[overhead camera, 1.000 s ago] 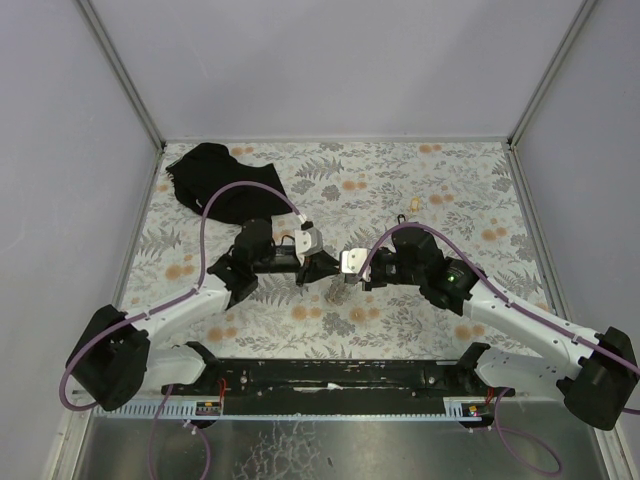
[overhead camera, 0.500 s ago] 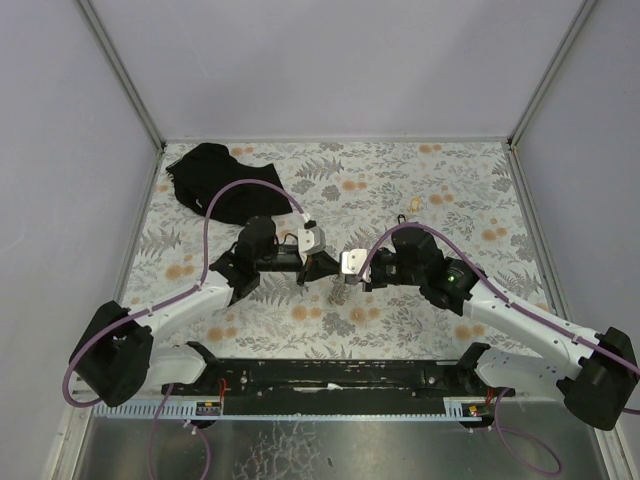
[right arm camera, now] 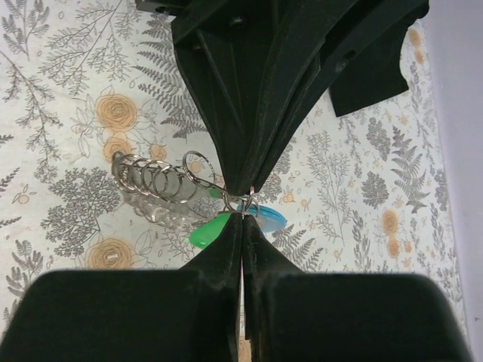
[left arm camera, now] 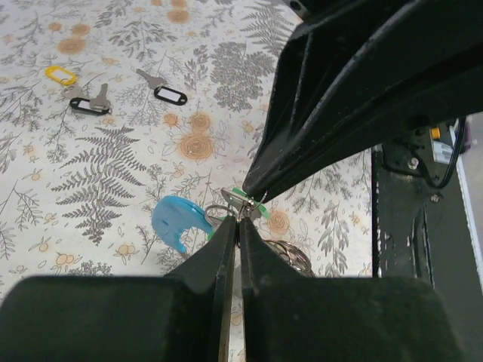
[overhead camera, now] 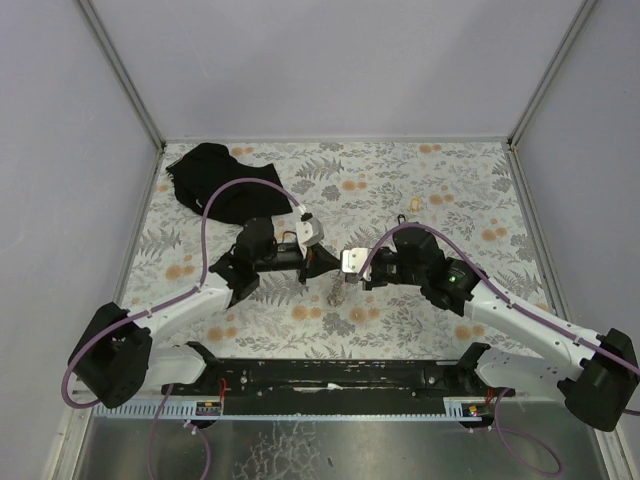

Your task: Put the keys on the keyring

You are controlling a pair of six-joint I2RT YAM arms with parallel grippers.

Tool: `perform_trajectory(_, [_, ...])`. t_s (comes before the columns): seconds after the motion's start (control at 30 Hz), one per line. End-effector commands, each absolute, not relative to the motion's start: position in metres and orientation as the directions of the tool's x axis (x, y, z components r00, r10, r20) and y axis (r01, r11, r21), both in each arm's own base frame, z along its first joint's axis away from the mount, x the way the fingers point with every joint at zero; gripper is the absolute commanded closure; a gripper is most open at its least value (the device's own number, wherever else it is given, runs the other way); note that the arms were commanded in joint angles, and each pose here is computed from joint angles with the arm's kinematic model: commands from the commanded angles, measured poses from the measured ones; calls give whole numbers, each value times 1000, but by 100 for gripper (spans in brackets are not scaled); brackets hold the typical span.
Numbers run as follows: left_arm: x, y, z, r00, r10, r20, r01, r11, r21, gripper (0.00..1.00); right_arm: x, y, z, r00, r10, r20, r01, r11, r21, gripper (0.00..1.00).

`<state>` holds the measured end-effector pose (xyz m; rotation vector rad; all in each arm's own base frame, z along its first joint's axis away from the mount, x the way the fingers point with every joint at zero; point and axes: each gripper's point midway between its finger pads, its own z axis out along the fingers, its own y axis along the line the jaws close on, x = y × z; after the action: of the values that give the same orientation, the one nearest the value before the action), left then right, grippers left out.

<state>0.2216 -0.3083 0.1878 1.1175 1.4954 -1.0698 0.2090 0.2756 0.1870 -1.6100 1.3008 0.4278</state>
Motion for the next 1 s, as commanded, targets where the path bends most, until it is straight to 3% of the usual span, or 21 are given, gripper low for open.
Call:
perform_trajectory(0.0, [245,-304,217,-164,-16,-986,929,334,-160,100,211,278,199,371,-513,-774,-871,98,-482,100])
perform_trajectory(0.23, [260,-297,220,-259,-154,-954,847,438,-301,100,211,280,191,363,-489,-793,-871,125,-476,100])
perform_trajectory(0.53, [270,-292,229,-302,-363,-882,766,458,-451,100,208,286,184,361,-461,-811,-877,126,-463,100])
perform_trajectory(0.97, [273,-271,235,-300,-535,-790,681,460,-570,100,201,294,179,365,-448,-816,-885,106,-453,100])
